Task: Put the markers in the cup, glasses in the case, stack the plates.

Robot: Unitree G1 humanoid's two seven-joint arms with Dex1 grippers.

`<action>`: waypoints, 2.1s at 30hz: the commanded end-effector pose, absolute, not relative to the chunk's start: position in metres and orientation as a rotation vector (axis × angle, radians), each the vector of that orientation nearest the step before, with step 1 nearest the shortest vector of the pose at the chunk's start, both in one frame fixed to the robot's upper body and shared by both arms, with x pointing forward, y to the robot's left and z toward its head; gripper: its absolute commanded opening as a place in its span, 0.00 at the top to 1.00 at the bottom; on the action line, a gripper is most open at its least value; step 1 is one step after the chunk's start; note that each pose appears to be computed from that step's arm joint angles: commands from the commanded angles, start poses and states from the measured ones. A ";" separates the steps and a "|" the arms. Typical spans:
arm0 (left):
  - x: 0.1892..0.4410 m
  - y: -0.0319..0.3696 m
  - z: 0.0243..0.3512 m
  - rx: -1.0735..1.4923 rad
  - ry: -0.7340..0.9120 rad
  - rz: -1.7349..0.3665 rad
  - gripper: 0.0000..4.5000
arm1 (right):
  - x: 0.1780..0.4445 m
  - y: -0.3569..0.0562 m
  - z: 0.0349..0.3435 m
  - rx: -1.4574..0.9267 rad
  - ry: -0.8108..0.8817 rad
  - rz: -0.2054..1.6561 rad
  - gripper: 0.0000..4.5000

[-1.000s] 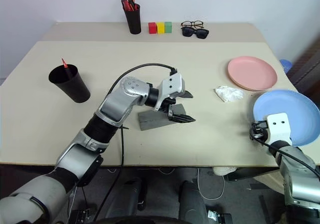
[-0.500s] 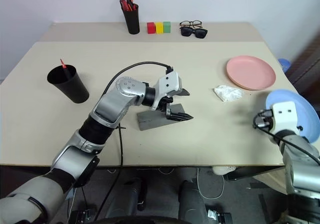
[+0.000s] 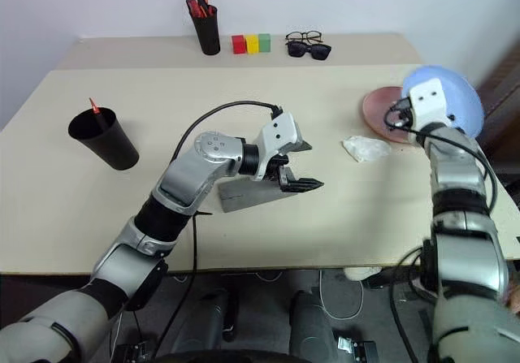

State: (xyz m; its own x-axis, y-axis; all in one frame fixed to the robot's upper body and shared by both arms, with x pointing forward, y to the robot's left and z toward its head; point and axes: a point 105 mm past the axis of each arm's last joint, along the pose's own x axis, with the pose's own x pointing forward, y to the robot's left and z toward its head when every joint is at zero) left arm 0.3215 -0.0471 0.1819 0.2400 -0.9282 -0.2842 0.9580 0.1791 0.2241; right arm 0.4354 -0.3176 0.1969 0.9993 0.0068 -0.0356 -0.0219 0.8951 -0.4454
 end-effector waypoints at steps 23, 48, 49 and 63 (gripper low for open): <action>0.330 -0.027 0.192 0.360 0.083 -1.250 0.00 | 0.373 -0.290 0.127 -0.111 0.107 0.192 0.20; 0.335 -0.012 0.192 0.363 0.104 -1.188 0.00 | 0.401 -0.261 0.106 -0.060 0.115 0.236 0.99; 0.335 -0.013 0.192 0.360 0.103 -1.188 0.00 | 0.400 -0.253 0.116 -0.048 0.080 0.277 0.99; 0.335 -0.014 0.193 0.343 0.091 -1.178 0.00 | 0.427 -0.263 0.215 -0.108 -0.190 0.262 0.99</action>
